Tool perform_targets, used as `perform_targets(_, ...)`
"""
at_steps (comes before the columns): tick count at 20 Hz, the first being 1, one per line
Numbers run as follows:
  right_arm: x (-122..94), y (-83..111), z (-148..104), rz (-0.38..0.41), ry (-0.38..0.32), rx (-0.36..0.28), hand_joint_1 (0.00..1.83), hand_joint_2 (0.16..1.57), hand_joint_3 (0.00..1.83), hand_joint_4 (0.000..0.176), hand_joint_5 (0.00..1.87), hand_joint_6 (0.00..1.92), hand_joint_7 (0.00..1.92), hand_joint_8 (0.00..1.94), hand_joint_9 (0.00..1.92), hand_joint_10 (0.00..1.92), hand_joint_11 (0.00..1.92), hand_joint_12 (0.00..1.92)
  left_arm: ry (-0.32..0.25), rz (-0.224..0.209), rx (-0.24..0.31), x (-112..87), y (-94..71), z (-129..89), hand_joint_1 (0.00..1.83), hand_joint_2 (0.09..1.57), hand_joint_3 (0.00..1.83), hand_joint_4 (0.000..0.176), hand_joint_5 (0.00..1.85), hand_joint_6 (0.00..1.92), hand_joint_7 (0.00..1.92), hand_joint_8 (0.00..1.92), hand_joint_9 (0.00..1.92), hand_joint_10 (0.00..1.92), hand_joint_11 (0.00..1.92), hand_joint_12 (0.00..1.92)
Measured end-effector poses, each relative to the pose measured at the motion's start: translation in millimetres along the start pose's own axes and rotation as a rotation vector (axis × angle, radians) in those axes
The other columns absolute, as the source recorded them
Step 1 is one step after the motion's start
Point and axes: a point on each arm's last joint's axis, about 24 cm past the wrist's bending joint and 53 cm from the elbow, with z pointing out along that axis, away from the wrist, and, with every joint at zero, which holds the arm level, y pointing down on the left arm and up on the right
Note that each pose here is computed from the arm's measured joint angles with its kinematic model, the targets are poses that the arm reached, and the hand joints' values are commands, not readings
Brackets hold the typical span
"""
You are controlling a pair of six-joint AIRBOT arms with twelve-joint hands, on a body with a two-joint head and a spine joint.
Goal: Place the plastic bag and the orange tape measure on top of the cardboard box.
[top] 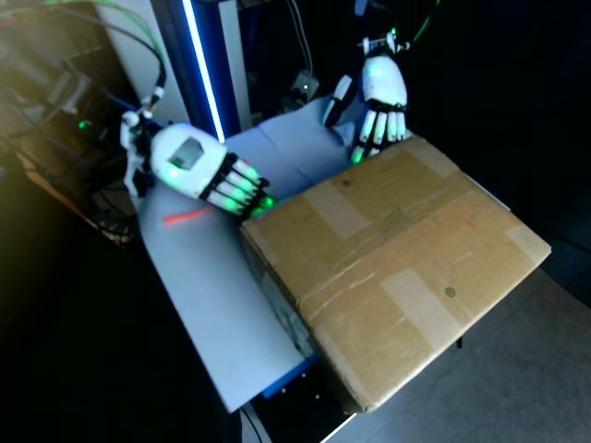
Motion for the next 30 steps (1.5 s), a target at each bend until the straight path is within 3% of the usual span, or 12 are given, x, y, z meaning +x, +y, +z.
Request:
perform_targets(1, 1, 0.9, 0, -0.004, 0.003, -0.004, 1.45, 1.33, 0.00, 0.000, 0.60, 1.49, 0.42, 1.60, 0.45, 1.64, 0.39, 1.92, -0.014, 0.001, -0.003, -3.0, 1.8, 1, 1.14, 1.20, 0.00, 0.000, 0.80, 1.24, 0.81, 0.31, 0.53, 0.99, 0.37, 1.53)
perform_targets(2, 1, 1.0, 0, -0.003, 0.005, -0.004, 1.45, 1.33, 0.00, 0.000, 0.60, 1.48, 0.43, 1.59, 0.46, 1.65, 0.39, 1.92, -0.035, 0.007, 0.000, -6.8, 2.7, 3, 1.19, 1.19, 0.00, 0.000, 0.89, 1.13, 0.77, 1.13, 0.61, 0.97, 0.44, 1.54)
perform_targets(3, 1, 1.1, 0, -0.001, 0.005, -0.004, 1.45, 1.33, 0.00, 0.000, 0.59, 1.52, 0.44, 1.58, 0.49, 1.65, 0.35, 1.92, -0.047, 0.018, 0.002, -9.3, 2.2, 4, 1.18, 1.22, 0.00, 0.000, 0.83, 1.23, 0.75, 1.36, 0.68, 1.02, 0.47, 1.57)
perform_targets(6, 2, 3.1, 0, 0.001, 0.010, -0.008, 1.45, 1.33, 0.00, 0.000, 0.58, 1.54, 0.42, 1.59, 0.51, 1.63, 0.38, 1.92, -0.068, 0.025, -0.002, -15.5, 4.5, 5, 1.19, 1.20, 0.00, 0.009, 0.81, 1.25, 0.85, 1.24, 0.75, 0.98, 0.48, 1.53)
perform_targets(7, 1, 3.4, 0, 0.000, 0.008, -0.009, 1.46, 1.31, 0.00, 0.000, 0.57, 1.53, 0.46, 1.54, 0.55, 1.63, 0.42, 1.92, -0.067, 0.033, -0.001, -15.0, 3.1, 5, 1.32, 1.18, 0.00, 0.000, 0.82, 1.19, 0.88, 1.17, 0.72, 1.39, 0.54, 1.56)
perform_targets(9, -2, 4.3, -3, -0.003, 0.007, 0.001, 1.46, 1.32, 0.00, 0.000, 0.54, 1.61, 0.48, 1.51, 0.55, 1.64, 0.41, 1.92, -0.056, 0.035, -0.004, -14.8, 0.9, 1, 1.35, 1.21, 0.00, 0.000, 0.79, 1.12, 0.83, 1.31, 0.67, 1.57, 0.54, 1.63)
perform_targets(11, -9, 5.1, -10, -0.027, 0.009, 0.016, 1.47, 1.25, 0.00, 0.000, 0.76, 1.28, 0.58, 1.45, 0.66, 1.58, 0.49, 1.87, -0.027, 0.039, -0.015, -12.0, -0.3, -6, 1.36, 1.18, 0.00, 0.000, 0.79, 1.16, 0.90, 1.19, 0.74, 1.47, 0.65, 1.59)
perform_targets(15, -38, 24.1, -20, -0.062, -0.070, -0.027, 1.47, 1.24, 0.00, 0.000, 0.81, 1.31, 0.65, 1.38, 0.64, 1.52, 0.46, 1.83, -0.001, 0.058, -0.017, -17.4, -6.9, -19, 1.36, 1.17, 0.00, 0.000, 0.77, 1.20, 0.96, 1.09, 0.74, 1.47, 0.64, 1.67)
perform_targets(20, -58, 50.3, -22, -0.093, -0.132, -0.105, 1.46, 1.29, 0.00, 0.000, 0.61, 1.51, 0.55, 1.49, 0.57, 1.57, 0.45, 1.85, -0.138, 0.056, 0.053, -68.1, -23.8, -31, 1.35, 1.21, 0.00, 0.000, 0.71, 1.27, 0.82, 1.32, 0.72, 1.52, 0.60, 1.73)
perform_targets(25, -93, 69.6, -29, -0.129, -0.241, -0.168, 1.46, 1.18, 0.00, 0.000, 0.82, 1.32, 0.81, 1.14, 0.79, 1.32, 0.60, 1.61, -0.271, 0.062, 0.109, -109.2, -39.1, -45, 1.36, 1.18, 0.00, 0.000, 0.80, 1.19, 0.85, 1.28, 0.76, 1.42, 0.60, 1.64)
perform_targets(26, -98, 72.7, -30, -0.131, -0.261, -0.179, 1.37, 1.15, 0.00, 0.000, 0.88, 1.23, 0.88, 1.04, 0.82, 1.32, 0.68, 1.38, -0.301, 0.067, 0.123, -117.6, -42.4, -48, 1.37, 1.15, 0.00, 0.000, 0.84, 1.12, 0.92, 1.13, 0.84, 1.34, 0.66, 1.59)
perform_targets(30, -119, 86.7, -32, -0.142, -0.328, -0.228, 1.34, 1.21, 0.00, 0.000, 0.81, 1.28, 0.68, 1.32, 0.78, 1.45, 0.68, 1.57, -0.433, 0.072, 0.201, -155.6, -61.3, -48, 1.38, 1.12, 0.00, 0.000, 0.88, 1.03, 0.98, 1.00, 0.93, 1.26, 0.74, 1.57)
